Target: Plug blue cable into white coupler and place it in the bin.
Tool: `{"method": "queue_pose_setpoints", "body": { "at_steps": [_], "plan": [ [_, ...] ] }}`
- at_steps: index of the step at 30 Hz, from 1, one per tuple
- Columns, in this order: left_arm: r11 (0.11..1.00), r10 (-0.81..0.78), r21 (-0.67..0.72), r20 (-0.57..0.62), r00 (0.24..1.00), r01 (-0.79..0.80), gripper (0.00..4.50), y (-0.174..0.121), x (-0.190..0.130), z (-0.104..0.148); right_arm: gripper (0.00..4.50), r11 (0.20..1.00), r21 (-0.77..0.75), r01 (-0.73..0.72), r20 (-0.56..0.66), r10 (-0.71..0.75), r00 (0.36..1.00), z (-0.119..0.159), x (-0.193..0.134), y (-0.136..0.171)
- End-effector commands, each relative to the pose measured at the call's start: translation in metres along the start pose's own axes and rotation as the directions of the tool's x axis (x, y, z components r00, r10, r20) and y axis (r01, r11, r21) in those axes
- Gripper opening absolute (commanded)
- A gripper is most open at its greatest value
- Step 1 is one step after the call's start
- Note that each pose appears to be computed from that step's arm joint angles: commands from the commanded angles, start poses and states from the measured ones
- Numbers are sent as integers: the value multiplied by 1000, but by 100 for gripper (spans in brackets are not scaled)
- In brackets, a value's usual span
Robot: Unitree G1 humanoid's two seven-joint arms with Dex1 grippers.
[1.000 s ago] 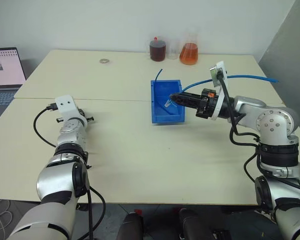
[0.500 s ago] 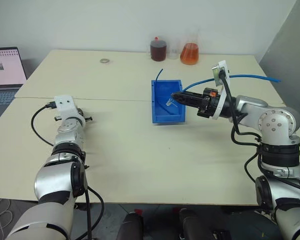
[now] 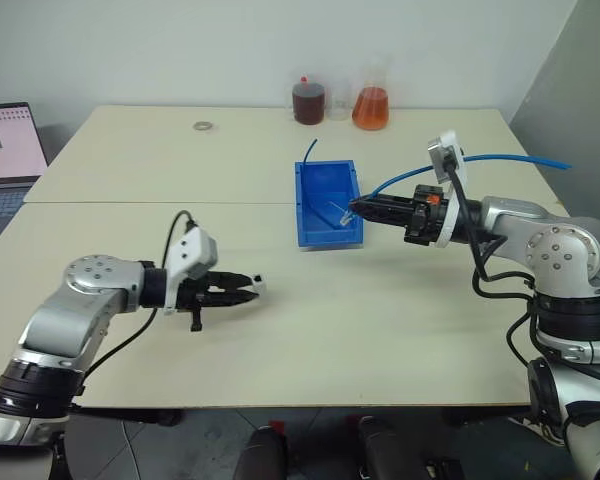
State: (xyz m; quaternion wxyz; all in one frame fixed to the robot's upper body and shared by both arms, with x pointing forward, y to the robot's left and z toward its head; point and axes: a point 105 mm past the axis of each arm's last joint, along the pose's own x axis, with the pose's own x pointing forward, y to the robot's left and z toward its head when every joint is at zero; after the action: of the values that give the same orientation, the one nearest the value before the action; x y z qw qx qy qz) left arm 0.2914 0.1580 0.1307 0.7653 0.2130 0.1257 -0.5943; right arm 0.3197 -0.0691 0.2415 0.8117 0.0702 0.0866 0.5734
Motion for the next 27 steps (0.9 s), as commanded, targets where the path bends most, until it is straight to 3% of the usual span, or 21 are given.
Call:
{"method": "queue_pose_setpoints", "body": {
  "at_steps": [1,7,11,27],
  "plan": [
    [985,-60,163,-10,998,60,76,0,34,-3,9,990,-133,-44,-2,44,999,11,8,12],
    [982,-70,179,31,997,63,76,5,63,-15,9,947,-300,-119,-134,81,988,-20,22,22],
    [985,-92,152,52,994,83,76,7,66,-19,9,922,-358,-148,-202,78,976,-45,24,18],
    [992,-119,64,100,988,113,76,2,65,-24,9,840,-487,-237,-307,90,948,-101,43,7]
  ]
}}
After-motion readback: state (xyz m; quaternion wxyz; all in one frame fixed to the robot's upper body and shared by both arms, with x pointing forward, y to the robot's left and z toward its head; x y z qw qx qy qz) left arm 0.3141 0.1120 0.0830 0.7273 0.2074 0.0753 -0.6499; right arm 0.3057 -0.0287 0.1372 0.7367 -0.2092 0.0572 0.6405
